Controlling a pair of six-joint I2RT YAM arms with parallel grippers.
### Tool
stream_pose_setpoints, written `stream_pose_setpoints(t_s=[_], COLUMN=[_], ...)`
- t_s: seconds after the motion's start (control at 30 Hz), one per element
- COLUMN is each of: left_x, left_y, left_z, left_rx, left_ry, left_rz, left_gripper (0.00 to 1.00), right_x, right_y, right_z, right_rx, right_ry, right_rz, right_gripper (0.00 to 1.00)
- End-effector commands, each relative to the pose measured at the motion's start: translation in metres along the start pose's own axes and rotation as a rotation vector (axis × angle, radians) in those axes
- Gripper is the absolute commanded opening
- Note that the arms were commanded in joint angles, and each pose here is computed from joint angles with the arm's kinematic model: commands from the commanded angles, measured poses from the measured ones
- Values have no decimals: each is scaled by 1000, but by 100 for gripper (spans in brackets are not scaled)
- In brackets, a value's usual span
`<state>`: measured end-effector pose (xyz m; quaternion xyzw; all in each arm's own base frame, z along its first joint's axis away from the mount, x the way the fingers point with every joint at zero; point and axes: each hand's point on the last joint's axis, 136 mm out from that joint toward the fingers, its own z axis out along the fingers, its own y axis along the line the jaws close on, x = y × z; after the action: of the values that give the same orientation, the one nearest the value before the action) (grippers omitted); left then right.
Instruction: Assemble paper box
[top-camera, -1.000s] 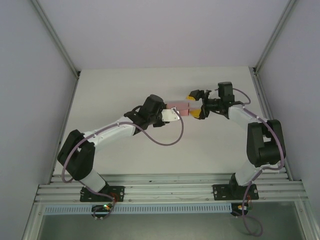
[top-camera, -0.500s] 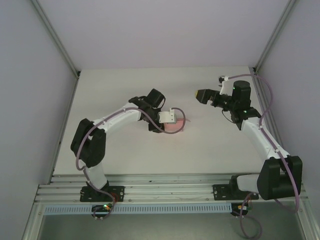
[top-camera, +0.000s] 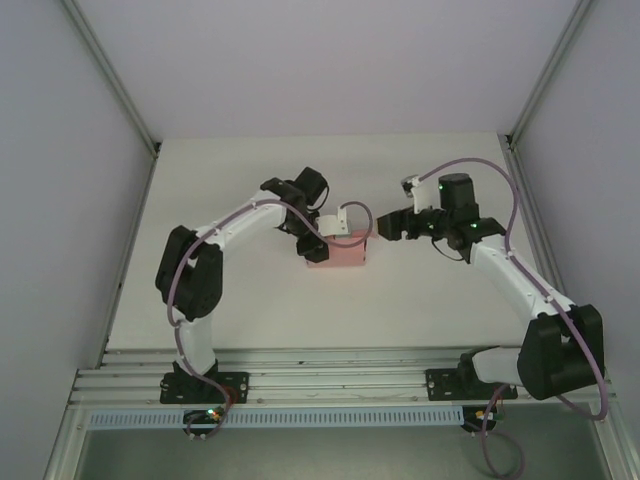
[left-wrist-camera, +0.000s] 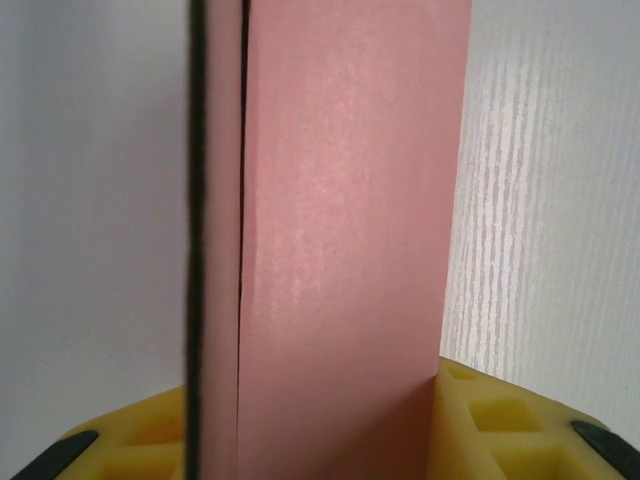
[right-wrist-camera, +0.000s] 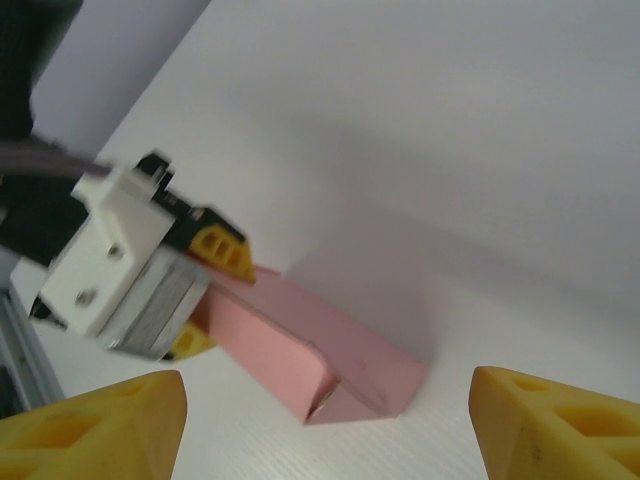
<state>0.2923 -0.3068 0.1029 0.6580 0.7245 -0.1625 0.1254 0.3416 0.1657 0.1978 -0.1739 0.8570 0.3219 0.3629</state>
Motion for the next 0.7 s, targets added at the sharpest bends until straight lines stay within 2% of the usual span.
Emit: stream_pose_setpoints(t_s=[0.0, 0.13, 0.33, 0.47, 0.57, 0.67], left_x=[1, 3, 1, 0, 0, 0], left_y=[-5, -4, -4, -1, 2, 3], left_z=[-5, -2, 0, 0, 0, 1], left_rx=[56, 61, 69, 61, 61, 62], left_ry=[15, 24, 21, 12, 7, 9], left_rz=[-39, -43, -42, -45, -56, -58], left_gripper=[39, 39, 40, 40, 40, 41], right_x=[17, 24, 18, 20, 23, 26], right_y=[-2, -6, -7, -9, -8, -1], right_z=[16, 32, 46, 51, 54, 55], right_rx=[7, -10, -40, -45, -64, -109], right_ry=[104, 154, 154, 183, 196, 205], right_rz=[-46, -20, -3, 25, 39, 42], right_gripper=[75, 72, 55, 51, 41, 40])
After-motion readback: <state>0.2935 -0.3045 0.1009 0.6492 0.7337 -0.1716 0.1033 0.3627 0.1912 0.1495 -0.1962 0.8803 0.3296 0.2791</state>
